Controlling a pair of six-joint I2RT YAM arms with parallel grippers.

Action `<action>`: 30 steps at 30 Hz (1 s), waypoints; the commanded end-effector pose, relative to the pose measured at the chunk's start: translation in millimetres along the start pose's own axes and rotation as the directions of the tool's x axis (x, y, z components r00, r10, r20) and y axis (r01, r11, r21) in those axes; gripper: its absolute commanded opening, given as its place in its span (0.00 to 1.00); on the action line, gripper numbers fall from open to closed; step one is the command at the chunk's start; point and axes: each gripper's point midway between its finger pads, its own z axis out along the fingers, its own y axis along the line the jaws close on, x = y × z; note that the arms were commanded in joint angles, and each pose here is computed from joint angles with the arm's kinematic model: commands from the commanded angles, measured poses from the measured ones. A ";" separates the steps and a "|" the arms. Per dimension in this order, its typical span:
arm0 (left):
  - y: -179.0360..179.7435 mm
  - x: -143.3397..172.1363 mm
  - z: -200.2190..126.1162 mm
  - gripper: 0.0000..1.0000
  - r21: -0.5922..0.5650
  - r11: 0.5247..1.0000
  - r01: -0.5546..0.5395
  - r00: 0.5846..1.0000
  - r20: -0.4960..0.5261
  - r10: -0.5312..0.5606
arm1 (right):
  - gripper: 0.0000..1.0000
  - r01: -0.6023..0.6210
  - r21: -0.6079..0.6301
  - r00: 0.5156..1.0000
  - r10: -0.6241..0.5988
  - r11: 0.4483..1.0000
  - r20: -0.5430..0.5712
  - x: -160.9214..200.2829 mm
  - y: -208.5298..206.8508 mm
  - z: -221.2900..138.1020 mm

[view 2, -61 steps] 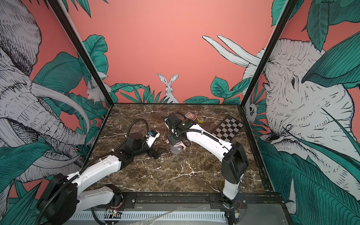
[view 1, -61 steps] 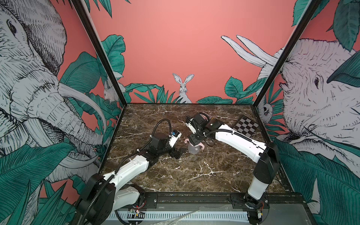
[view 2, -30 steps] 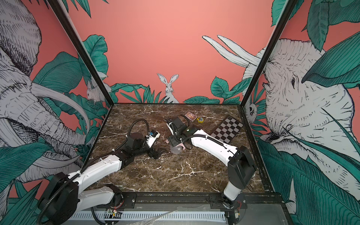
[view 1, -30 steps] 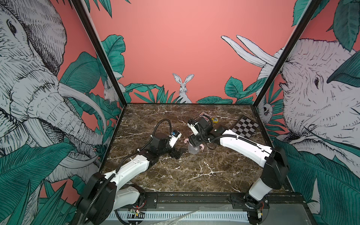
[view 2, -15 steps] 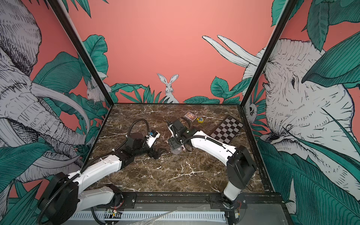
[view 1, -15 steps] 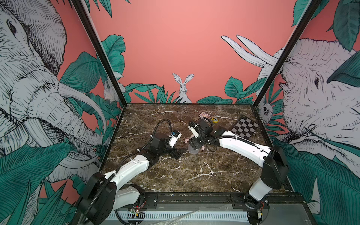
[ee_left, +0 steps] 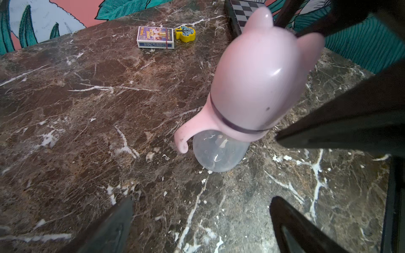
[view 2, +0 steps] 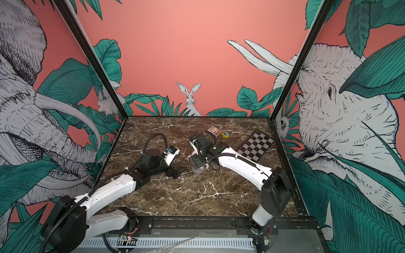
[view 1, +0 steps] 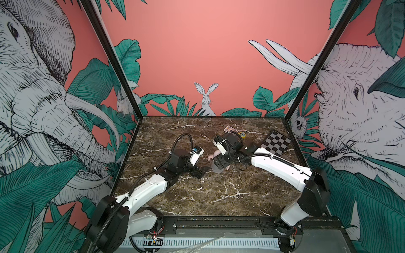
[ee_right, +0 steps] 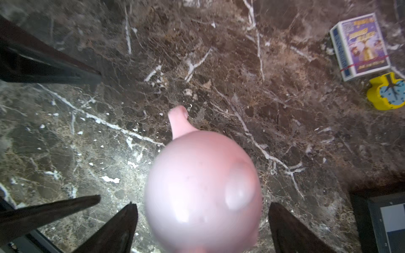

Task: Assemble the baby bottles
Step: Reset both arms

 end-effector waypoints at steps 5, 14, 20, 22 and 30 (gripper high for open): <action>25.8 -37.2 -28.4 1.00 -0.173 0.985 -0.017 0.999 0.043 0.024 | 0.97 -0.019 0.046 0.986 0.011 0.999 0.167 -26.9 -28.4 -57.9; 139.2 -14.7 -51.2 1.00 -0.504 0.854 0.127 0.991 0.094 -0.092 | 0.99 -0.195 0.281 0.944 0.102 0.940 0.314 5.7 -144.5 -68.0; 195.0 20.9 -77.7 1.00 -0.651 0.740 0.169 0.985 0.092 -0.145 | 0.99 -0.293 0.418 0.917 0.129 0.860 0.378 49.2 -210.7 -60.8; 199.4 28.5 -82.8 1.00 -0.669 0.726 0.158 0.987 0.102 -0.121 | 1.00 -0.330 0.441 0.905 0.147 0.835 0.400 65.9 -227.5 -56.4; 207.0 57.1 -84.9 0.99 -0.733 0.673 0.104 0.992 0.122 -0.020 | 1.00 -0.412 0.539 0.860 0.118 0.734 0.496 114.7 -268.8 -51.7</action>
